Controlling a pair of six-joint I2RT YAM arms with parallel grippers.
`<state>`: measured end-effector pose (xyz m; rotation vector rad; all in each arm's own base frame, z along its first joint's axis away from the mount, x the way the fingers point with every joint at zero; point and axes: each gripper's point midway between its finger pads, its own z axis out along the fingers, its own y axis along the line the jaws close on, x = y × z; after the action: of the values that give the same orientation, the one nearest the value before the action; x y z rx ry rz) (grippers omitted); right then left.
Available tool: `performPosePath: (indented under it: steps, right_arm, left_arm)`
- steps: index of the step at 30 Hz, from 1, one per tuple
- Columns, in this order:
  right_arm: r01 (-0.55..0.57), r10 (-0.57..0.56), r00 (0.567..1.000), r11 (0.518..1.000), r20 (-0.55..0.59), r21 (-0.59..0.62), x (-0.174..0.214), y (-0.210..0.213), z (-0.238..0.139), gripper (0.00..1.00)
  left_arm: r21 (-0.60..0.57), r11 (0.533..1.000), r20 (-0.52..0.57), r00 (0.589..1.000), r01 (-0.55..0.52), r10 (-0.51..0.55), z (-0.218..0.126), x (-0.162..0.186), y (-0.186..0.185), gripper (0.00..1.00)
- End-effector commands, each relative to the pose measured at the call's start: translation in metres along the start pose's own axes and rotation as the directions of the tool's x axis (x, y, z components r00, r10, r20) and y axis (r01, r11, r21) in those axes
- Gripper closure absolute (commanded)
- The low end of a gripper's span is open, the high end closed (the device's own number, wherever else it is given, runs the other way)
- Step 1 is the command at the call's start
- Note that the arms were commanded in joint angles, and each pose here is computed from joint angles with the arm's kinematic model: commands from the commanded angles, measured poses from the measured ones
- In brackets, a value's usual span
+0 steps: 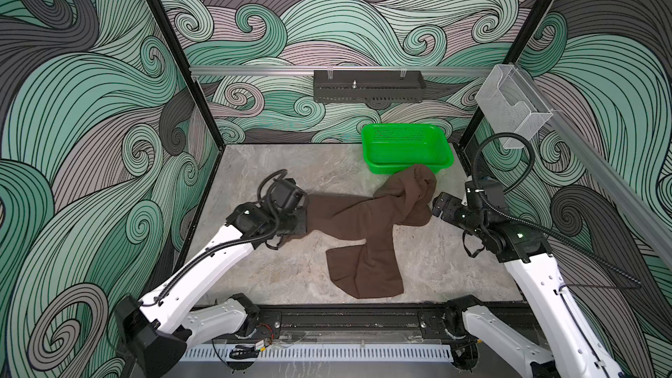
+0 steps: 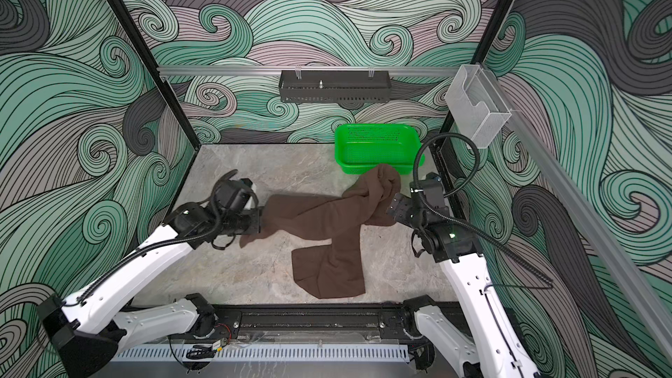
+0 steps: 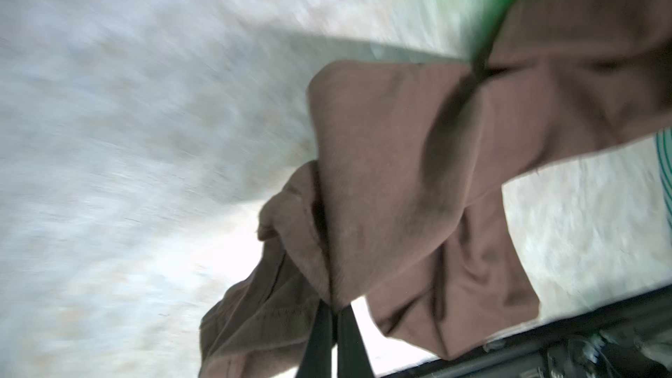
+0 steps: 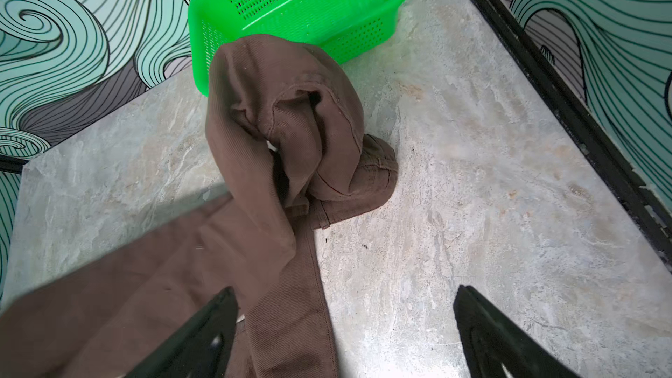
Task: Fold and stack the trousers
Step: 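Grasp the trouser leg hem with the left gripper and pull it away, then stretch the trousers flat between both grippers and lay them down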
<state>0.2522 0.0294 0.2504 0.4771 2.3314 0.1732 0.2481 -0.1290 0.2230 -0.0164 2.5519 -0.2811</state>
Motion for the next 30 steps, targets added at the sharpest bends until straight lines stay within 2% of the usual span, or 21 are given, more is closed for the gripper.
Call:
performPosePath:
  steps: [1, 11, 15, 19, 24, 30]
  right_arm:
    - [-0.045, 0.045, 0.996, 0.999, -0.08, 0.013, 0.017, -0.001, 0.016, 0.09]
    - [-0.034, 0.041, 0.977, 0.999, -0.211, 0.035, 0.046, -0.004, 0.045, 0.13]
    - [-0.029, 0.038, 0.971, 0.999, -0.238, 0.04, 0.051, -0.004, 0.055, 0.15]
    - [-0.042, 0.053, 0.964, 0.998, -0.259, 0.05, 0.054, -0.005, 0.065, 0.16]
    - [-0.129, 0.145, 0.956, 0.989, -0.254, 0.078, 0.052, -0.016, 0.08, 0.15]
    - [-0.265, 0.277, 0.926, 0.961, -0.257, 0.079, 0.038, -0.019, 0.103, 0.1]
  left_arm:
    - [-0.157, 0.986, -0.069, 0.997, -0.054, 0.043, -0.012, -0.002, 0.051, 1.0]
    - [-0.246, 0.952, 0.057, 0.984, 0.18, -0.171, -0.037, -0.065, 0.131, 1.0]
    - [-0.257, 0.938, 0.088, 0.972, 0.234, -0.218, -0.044, -0.088, 0.142, 1.0]
    - [-0.235, 0.925, 0.194, 0.947, 0.298, -0.256, -0.067, -0.115, 0.151, 1.0]
    - [-0.255, 0.888, 0.291, 0.906, 0.383, -0.307, -0.099, -0.13, 0.174, 1.0]
    - [-0.271, 0.856, 0.329, 0.878, 0.441, -0.348, -0.109, -0.13, 0.192, 1.0]
